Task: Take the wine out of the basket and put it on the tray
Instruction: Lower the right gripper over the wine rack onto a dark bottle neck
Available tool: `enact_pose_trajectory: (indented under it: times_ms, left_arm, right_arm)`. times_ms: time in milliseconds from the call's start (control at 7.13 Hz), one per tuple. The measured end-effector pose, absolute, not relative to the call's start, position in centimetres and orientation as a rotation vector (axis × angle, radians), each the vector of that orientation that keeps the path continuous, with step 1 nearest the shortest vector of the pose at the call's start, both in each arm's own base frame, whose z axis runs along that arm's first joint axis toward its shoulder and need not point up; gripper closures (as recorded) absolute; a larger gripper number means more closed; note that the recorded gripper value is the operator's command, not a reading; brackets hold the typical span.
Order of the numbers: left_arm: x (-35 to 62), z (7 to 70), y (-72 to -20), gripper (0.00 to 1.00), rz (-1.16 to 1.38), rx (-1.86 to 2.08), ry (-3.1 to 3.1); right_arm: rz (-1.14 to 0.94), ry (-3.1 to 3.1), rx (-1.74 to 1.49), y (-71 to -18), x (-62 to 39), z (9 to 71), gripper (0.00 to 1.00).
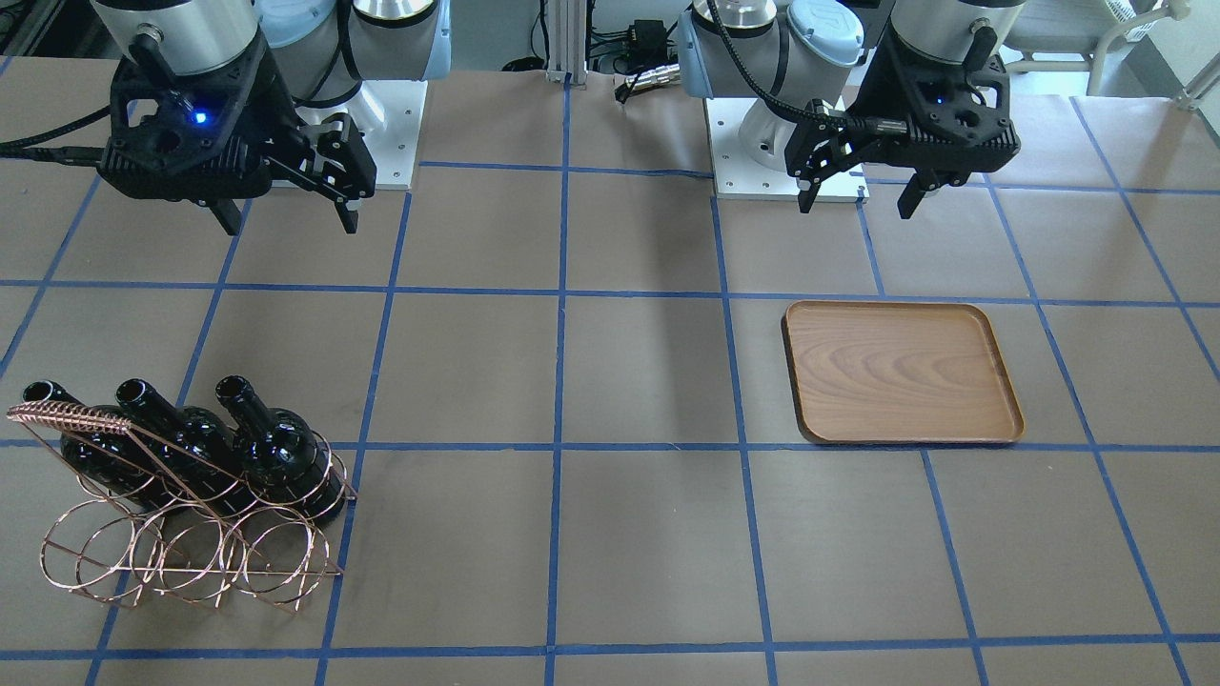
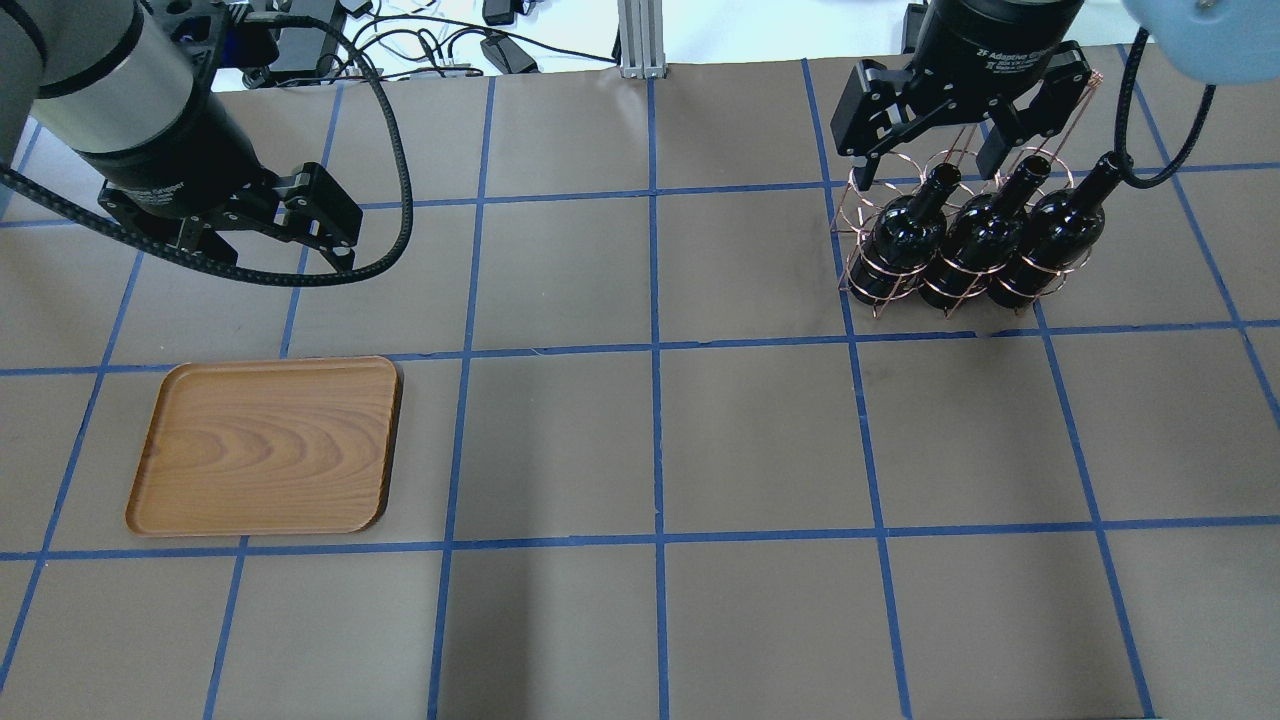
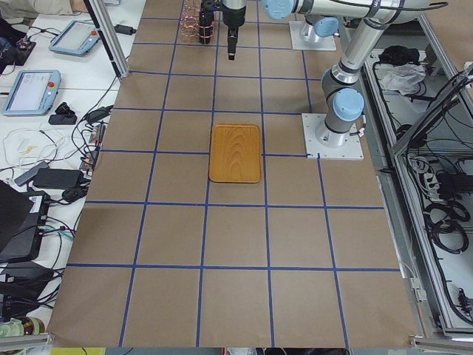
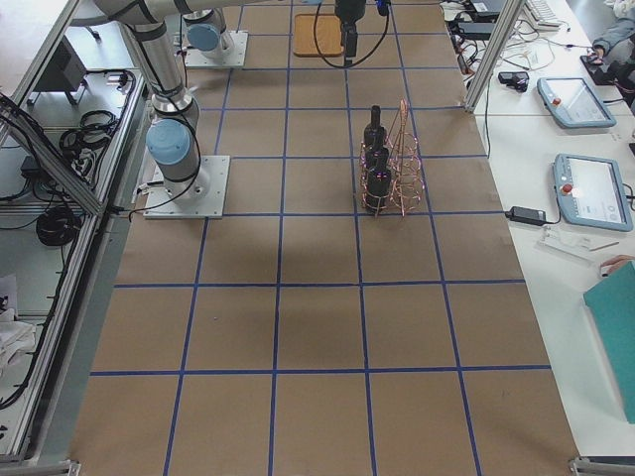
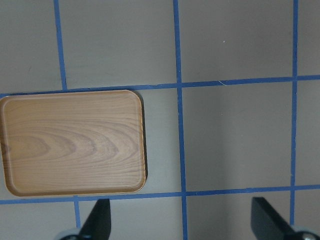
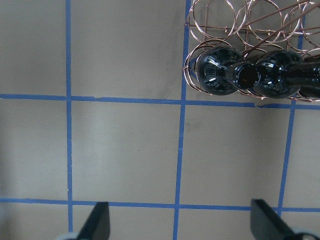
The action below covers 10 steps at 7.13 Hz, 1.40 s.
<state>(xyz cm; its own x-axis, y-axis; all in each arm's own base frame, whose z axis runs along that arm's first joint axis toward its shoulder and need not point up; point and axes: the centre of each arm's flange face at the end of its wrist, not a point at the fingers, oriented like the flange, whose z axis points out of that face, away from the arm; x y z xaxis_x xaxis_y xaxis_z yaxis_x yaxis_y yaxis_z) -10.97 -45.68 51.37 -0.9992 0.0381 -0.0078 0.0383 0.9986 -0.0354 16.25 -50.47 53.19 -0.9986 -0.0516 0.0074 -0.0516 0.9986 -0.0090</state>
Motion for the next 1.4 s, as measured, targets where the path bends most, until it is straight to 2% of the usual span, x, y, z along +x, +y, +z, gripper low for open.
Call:
enact_pose_trajectory:
  times_ms: [561,981,1262,1402]
  left_arm:
    - [-10.9,51.4,-45.7,0.00,-0.053,0.061,3.130]
    - [-10.8,51.3,-45.7,0.00,-0.054,0.059,3.128]
    - [-10.8,51.3,-45.7,0.00,-0.055,0.059,3.128]
    - [-10.8,51.3,-45.7,0.00,-0.055,0.059,3.128]
  right_arm:
    - [0.016,-3.135,0.111,-51.5,13.9,53.0,0.00]
    - [-0.044,-3.146,0.117,-54.9,4.0,49.5,0.00]
    - [0.021,-3.139,0.133,-56.0,2.3,46.6,0.07]
    - [0.041,-3.136,0.172,-56.1,2.2,44.5,0.07]
